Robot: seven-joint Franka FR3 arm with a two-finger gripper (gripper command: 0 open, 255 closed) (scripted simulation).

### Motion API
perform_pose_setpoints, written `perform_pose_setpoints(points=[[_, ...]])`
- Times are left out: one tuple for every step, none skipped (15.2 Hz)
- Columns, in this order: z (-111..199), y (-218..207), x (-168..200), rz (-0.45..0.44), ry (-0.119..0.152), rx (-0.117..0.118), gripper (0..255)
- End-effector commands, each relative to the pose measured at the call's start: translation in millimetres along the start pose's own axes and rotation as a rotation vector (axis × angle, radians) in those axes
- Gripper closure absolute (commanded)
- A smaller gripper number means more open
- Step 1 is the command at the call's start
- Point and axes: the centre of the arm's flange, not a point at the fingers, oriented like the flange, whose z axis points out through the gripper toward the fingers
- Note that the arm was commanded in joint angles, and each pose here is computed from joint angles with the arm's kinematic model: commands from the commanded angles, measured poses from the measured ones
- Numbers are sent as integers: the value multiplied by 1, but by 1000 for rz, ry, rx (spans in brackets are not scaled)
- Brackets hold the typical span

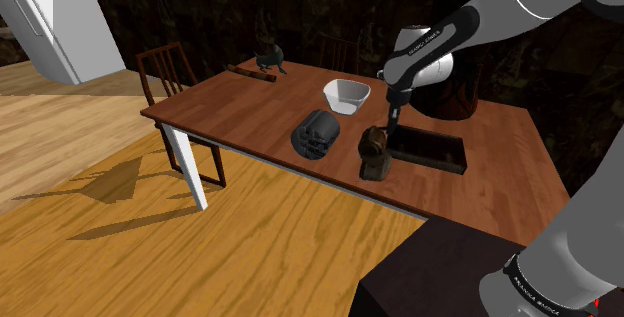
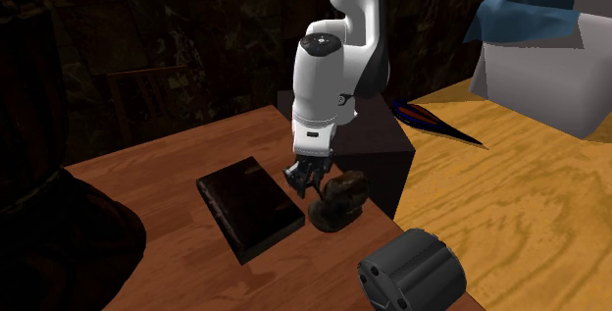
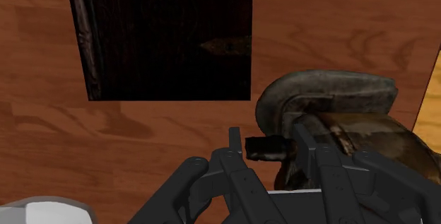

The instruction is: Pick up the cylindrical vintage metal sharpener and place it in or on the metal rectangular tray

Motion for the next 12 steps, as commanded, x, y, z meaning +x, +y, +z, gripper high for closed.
perform_pose_setpoints(points=[[-11, 1, 0, 0, 0, 0, 255], [-17, 1, 0, 0, 0, 0, 255], [-22, 1, 0, 0, 0, 0, 255], [-27, 2, 0, 0, 0, 0, 255], [-32, 2, 0, 0, 0, 0, 255], [-38, 2, -1, 0, 0, 0, 255], [-43, 3, -1, 0, 0, 0, 255], [-48, 3, -1, 0, 0, 0, 255], [-54, 3, -1, 0, 0, 0, 255], [-59, 4, -1, 0, 0, 0, 255], [-64, 4, -1, 0, 0, 0, 255], [-69, 4, -1, 0, 0, 0, 255]])
